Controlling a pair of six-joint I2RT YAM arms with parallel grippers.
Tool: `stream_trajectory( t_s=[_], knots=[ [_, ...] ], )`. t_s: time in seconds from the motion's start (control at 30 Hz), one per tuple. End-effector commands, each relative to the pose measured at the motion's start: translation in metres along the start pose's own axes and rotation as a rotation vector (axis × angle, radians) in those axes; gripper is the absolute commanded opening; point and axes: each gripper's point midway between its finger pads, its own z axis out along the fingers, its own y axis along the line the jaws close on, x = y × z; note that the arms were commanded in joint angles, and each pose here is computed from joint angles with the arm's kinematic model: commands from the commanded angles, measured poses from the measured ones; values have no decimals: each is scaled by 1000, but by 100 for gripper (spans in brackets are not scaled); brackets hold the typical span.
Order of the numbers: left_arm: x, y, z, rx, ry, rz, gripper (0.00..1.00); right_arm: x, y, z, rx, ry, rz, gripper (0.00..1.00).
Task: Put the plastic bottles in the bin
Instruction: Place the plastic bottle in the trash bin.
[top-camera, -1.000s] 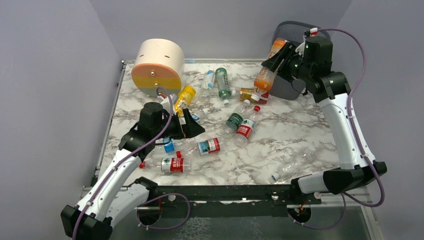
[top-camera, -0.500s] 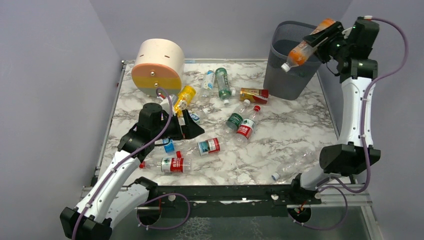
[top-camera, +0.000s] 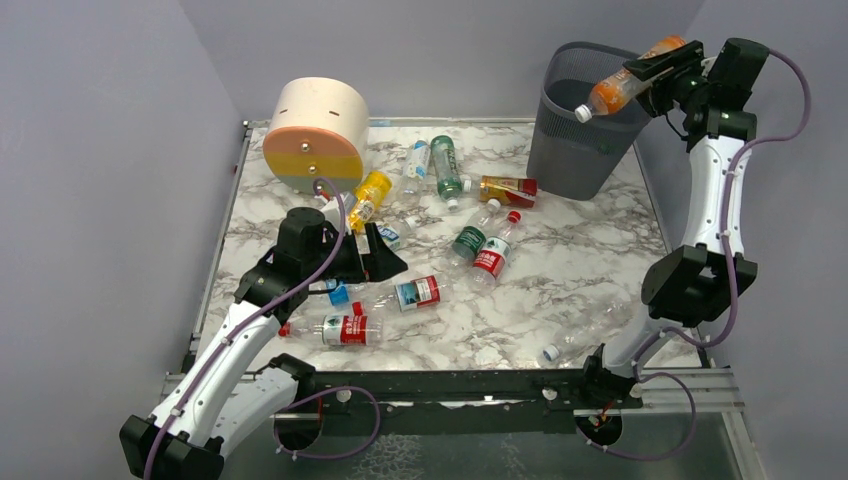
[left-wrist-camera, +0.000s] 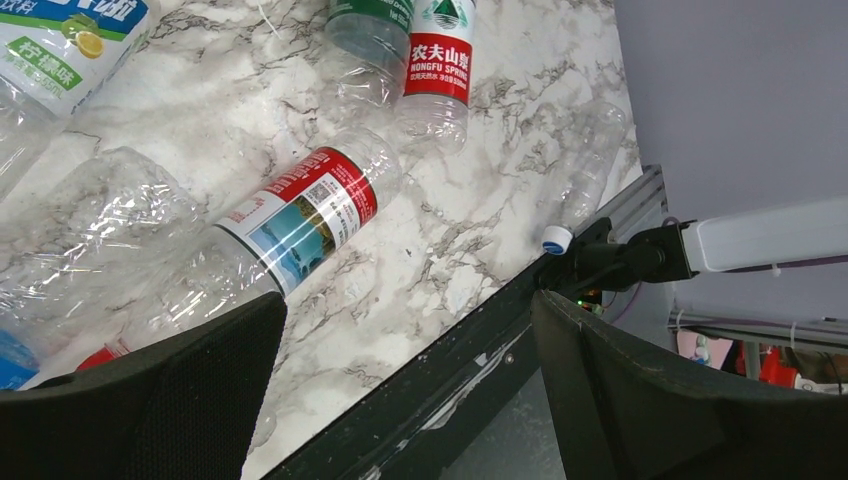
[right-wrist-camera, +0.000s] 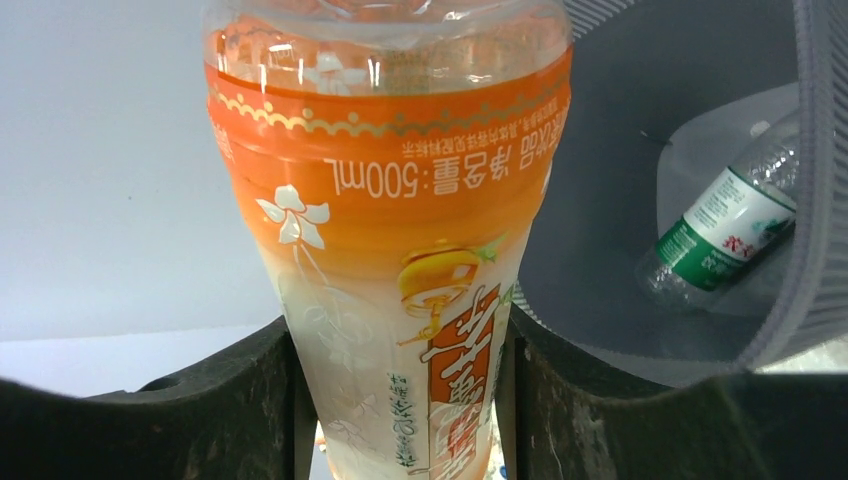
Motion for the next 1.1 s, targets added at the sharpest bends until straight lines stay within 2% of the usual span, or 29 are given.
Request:
stream_trajectory(
  t_s=[0.0, 0.2, 0.33, 0.4, 0.83, 1.07],
  knots=[
    [3, -4, -5, 15, 0, 30, 99, -17, 22, 8, -80, -42, 5, 57],
    [5, 0, -3, 6, 10, 29, 99, -24, 20, 22, -79, -45, 10, 60],
    [4, 1, -1, 1, 13, 34, 99, -23, 18, 26, -74, -43, 11, 75],
    [3, 1, -1, 0, 13, 38, 99, -22, 15, 29, -68, -40, 14, 79],
    [4, 2, -2, 0, 11, 40, 99, -18, 19, 29, -72, -23, 6, 82],
    [5, 0, -3, 10, 9, 32, 99, 2, 49, -4, -158, 31, -54, 88]
  ],
)
